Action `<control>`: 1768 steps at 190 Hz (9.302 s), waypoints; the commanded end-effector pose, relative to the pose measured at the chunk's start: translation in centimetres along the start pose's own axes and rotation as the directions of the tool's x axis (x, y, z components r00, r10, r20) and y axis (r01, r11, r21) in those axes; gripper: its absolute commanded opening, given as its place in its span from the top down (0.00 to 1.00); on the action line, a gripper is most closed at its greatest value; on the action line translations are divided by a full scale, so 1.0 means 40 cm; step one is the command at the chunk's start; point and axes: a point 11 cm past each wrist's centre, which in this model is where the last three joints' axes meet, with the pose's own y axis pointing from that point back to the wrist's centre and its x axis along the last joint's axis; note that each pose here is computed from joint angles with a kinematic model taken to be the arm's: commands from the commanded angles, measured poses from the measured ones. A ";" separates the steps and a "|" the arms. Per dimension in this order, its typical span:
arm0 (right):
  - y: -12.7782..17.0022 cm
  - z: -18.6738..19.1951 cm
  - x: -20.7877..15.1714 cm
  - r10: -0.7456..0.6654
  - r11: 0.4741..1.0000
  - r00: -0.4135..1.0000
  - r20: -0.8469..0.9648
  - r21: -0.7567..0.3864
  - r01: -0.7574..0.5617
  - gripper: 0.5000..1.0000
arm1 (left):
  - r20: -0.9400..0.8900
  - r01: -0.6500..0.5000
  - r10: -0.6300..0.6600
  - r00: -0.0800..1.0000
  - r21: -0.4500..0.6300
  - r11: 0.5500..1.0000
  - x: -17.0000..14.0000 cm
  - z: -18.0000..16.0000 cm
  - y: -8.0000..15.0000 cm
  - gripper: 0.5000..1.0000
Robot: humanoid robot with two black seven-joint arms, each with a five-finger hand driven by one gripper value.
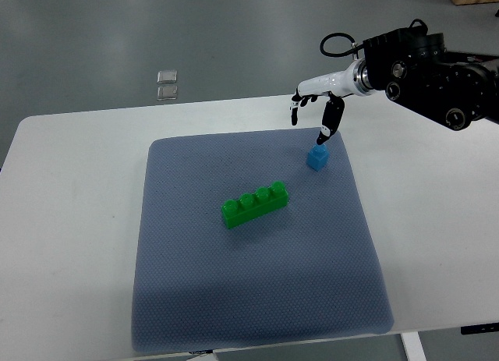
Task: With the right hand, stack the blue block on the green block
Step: 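Lower the right hand and close fingers around the blue block, then lift the blue block with the right hand, then carry the blue block over the green block and lower it, then press the blue block down onto the green block's studs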
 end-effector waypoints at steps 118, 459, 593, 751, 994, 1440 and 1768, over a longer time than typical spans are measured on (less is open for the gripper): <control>-0.072 0.034 -0.117 -0.022 0.999 0.999 -0.031 -0.046 0.021 0.27 | 0.003 -0.001 0.001 1.000 0.001 1.000 0.000 -0.001 0.000 0.00; -0.086 0.051 -0.152 -0.011 0.999 0.998 -0.064 -0.049 0.007 0.63 | -0.002 -0.004 0.004 1.000 0.000 1.000 0.004 0.000 0.000 0.00; -0.091 0.019 -0.139 -0.005 1.000 0.996 -0.089 -0.021 0.003 0.83 | -0.003 -0.004 0.004 1.000 0.000 1.000 0.004 0.000 0.000 0.00; 0.118 -0.271 0.111 0.004 0.978 0.998 -0.056 0.209 0.008 0.83 | -0.001 0.004 -0.004 1.000 0.000 1.000 -0.003 0.000 0.000 0.00; 0.041 -0.308 -0.074 -0.020 0.992 1.000 0.015 0.126 0.018 0.84 | -0.003 -0.005 0.005 1.000 0.001 1.000 0.005 0.000 0.000 0.00; -0.021 -0.221 -0.221 0.040 0.985 0.999 -0.005 0.166 -0.039 0.84 | -0.003 -0.007 0.007 1.000 0.001 1.000 0.006 0.000 0.000 0.00; -0.029 -0.194 -0.289 0.134 0.959 0.991 -0.006 0.254 -0.128 0.84 | -0.005 -0.008 0.008 1.000 0.001 1.000 0.007 0.000 0.000 0.00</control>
